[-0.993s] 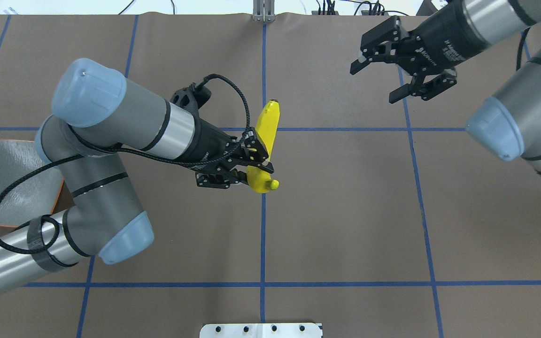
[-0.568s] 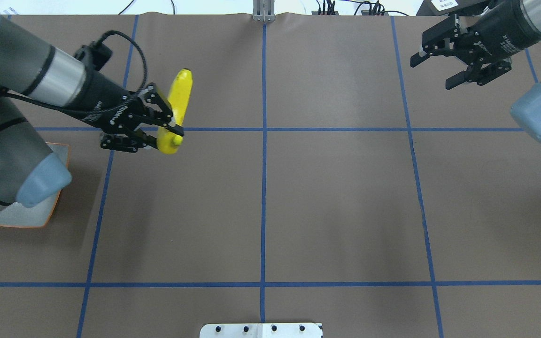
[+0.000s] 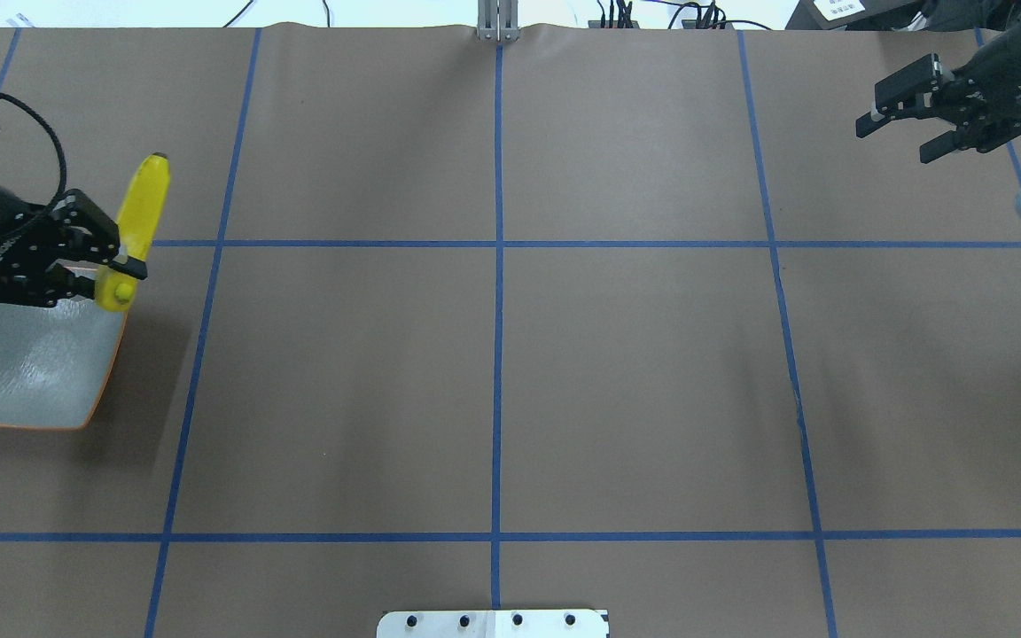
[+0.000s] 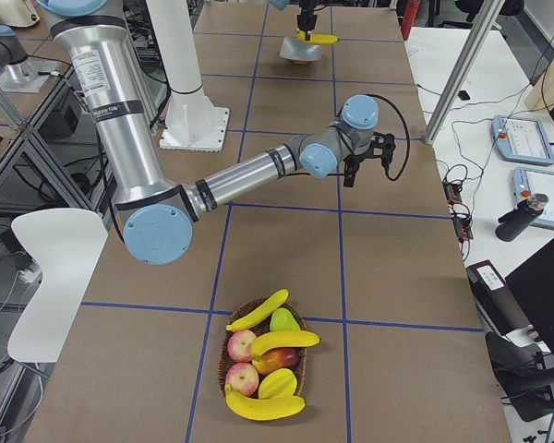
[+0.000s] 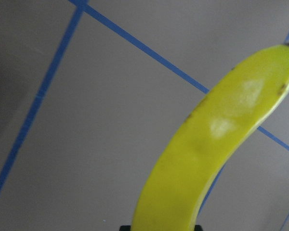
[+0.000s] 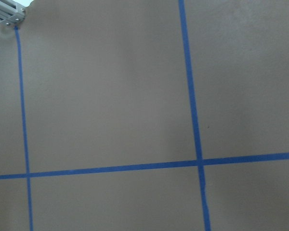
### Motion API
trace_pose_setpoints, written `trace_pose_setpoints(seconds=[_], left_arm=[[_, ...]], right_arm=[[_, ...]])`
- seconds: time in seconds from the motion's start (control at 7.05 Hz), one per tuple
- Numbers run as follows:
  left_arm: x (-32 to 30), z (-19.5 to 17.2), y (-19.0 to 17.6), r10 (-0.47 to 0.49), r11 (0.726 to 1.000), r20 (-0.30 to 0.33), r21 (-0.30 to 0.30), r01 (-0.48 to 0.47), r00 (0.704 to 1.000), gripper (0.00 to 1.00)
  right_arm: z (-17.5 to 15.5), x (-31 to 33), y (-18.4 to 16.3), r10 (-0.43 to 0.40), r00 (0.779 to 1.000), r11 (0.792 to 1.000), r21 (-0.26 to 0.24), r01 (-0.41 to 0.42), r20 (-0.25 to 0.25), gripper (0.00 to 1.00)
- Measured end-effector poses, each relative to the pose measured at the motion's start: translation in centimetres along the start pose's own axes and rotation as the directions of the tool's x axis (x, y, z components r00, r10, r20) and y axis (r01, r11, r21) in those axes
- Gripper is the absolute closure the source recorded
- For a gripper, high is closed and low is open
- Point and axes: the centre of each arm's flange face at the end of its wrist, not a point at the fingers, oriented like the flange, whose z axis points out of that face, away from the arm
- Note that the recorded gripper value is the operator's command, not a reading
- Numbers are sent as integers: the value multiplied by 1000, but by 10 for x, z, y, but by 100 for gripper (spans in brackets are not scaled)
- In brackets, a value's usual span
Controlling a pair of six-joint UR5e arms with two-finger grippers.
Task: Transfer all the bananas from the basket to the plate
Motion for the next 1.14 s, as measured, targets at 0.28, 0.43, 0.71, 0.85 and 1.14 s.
trace_pose_setpoints(seconds=[0.28,0.43,0.71,0.85,1.14], left_arm=[[-74,-4,-30,-22,999,71,49,18,997,100],[-102,1,-45,-32,997,107,68,24,994,100],[-146,9,-58,-20,997,168,78,7,986,63],[-158,11,-60,-22,996,187,88,6,982,1],[-171,12,-62,-26,991,215,132,-3,976,0]], right_arm=[[4,31,-17,-37,997,998,38,40,-66,0],[8,47,-23,-67,993,997,40,71,-94,0],[15,73,-26,-103,987,994,25,107,-124,0],[18,85,-26,-121,983,992,15,124,-135,0],[21,102,-29,-145,978,989,1,147,-149,0]])
